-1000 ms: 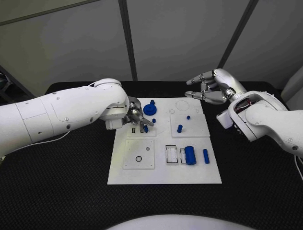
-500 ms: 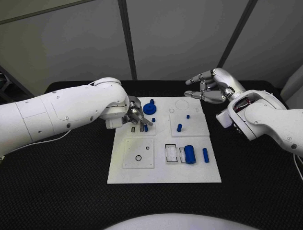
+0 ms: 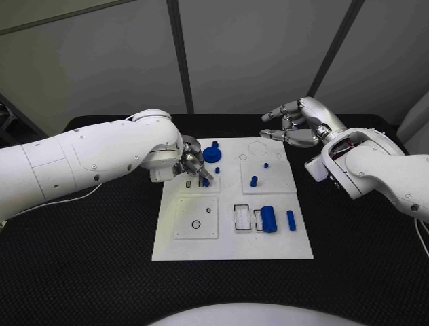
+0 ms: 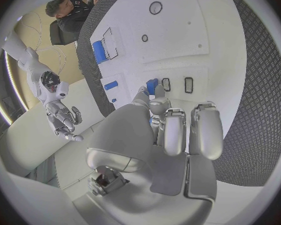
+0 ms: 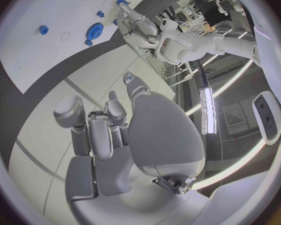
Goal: Assemble the parts on the task board
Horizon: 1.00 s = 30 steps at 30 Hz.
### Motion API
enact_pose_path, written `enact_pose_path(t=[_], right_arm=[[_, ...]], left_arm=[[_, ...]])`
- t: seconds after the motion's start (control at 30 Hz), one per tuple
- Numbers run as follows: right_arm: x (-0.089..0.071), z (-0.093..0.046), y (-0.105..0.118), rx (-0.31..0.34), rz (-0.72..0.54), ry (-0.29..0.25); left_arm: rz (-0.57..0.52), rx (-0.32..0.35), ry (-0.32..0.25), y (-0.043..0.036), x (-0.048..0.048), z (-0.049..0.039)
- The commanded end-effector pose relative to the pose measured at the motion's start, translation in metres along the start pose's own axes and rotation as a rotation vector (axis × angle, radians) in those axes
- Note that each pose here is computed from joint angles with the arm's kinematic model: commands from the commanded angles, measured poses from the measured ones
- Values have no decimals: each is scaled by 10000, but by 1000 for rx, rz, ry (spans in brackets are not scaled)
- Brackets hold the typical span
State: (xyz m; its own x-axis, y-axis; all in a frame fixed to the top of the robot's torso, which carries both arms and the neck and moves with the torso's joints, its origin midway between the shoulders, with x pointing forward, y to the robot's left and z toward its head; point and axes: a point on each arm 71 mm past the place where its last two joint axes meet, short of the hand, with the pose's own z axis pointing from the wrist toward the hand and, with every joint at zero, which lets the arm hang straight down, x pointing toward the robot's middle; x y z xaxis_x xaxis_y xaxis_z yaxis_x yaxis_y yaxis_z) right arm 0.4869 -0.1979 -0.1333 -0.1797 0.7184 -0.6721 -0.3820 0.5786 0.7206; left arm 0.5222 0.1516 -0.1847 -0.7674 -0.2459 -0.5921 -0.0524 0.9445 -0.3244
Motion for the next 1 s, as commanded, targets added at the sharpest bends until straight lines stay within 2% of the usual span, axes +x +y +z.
enact_pose_path(t=[0.03, 0.3, 0.5, 0.77, 1.0], right_arm=[[2, 7, 10, -4, 2, 8], [-1, 8, 3, -3, 1, 9], [-8, 5, -4, -2, 0, 8], [-18, 2, -13, 0, -1, 6], [-14, 4, -14, 1, -4, 10]], left_arm=[[-13, 21, -10, -1, -2, -2], [-52, 35, -35, 49, -21, -29], [-117, 50, -63, 130, -39, -77], [-187, 49, -137, 257, -60, -157], [-164, 47, -195, 280, -24, -175]])
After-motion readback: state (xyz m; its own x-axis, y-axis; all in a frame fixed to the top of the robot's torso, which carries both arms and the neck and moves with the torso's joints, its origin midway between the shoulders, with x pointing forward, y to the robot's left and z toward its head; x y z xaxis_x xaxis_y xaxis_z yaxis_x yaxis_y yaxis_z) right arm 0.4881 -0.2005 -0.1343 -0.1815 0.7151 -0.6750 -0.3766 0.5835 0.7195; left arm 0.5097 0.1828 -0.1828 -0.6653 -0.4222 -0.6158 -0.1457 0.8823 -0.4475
